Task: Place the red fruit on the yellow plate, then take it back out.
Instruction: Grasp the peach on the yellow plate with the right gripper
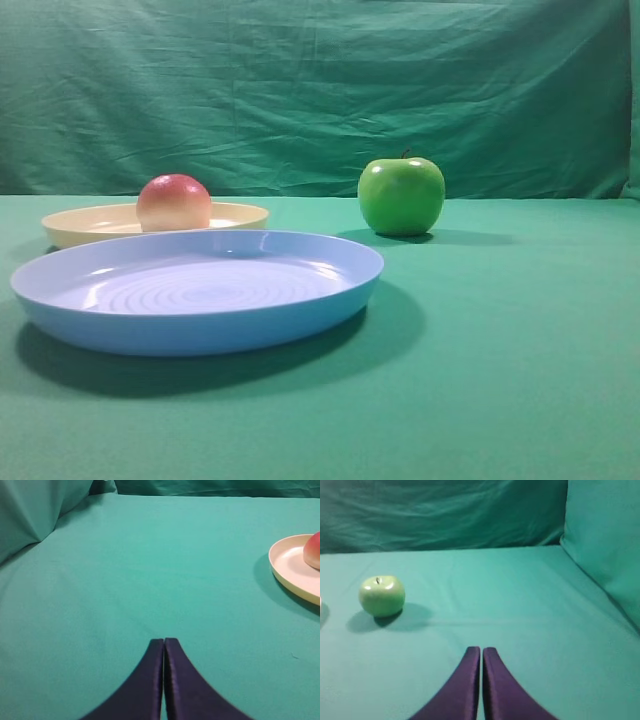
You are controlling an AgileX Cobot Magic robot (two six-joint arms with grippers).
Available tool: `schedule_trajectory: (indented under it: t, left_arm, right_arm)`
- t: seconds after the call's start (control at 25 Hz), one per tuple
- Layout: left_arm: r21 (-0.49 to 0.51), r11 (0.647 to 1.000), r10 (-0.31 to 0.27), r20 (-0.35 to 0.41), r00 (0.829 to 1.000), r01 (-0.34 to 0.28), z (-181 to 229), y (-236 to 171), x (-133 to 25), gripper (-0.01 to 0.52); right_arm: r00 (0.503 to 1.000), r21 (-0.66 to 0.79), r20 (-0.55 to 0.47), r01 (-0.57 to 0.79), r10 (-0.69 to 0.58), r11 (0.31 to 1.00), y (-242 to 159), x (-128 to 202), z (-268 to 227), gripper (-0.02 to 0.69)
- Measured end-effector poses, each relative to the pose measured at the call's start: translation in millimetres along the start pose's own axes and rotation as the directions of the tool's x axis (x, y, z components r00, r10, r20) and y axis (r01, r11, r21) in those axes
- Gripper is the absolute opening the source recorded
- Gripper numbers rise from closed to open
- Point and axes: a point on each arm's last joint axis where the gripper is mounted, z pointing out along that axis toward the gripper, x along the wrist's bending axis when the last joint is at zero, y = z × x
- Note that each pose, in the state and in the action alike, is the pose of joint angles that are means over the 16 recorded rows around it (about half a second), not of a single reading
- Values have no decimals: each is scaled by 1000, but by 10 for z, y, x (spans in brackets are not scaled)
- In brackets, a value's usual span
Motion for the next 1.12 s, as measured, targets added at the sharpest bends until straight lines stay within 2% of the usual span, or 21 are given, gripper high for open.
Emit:
schedule_trajectory:
  t: [0.28,0.72,1.12]
  left_arm:
    - [0,1000,0,0,1000,0,0,0,0,0]
    - [0,1000,0,0,1000,0,0,0,0,0]
    - [0,1000,0,0,1000,0,0,0,0,0]
  right_arm:
    - [1000,47,1,2,-2,999,-220,0,94,0]
    - [1000,41,-7,-17,17,999,-253,8,113,0]
    - [998,-11,-28,-57,57,998,41,27,34,0]
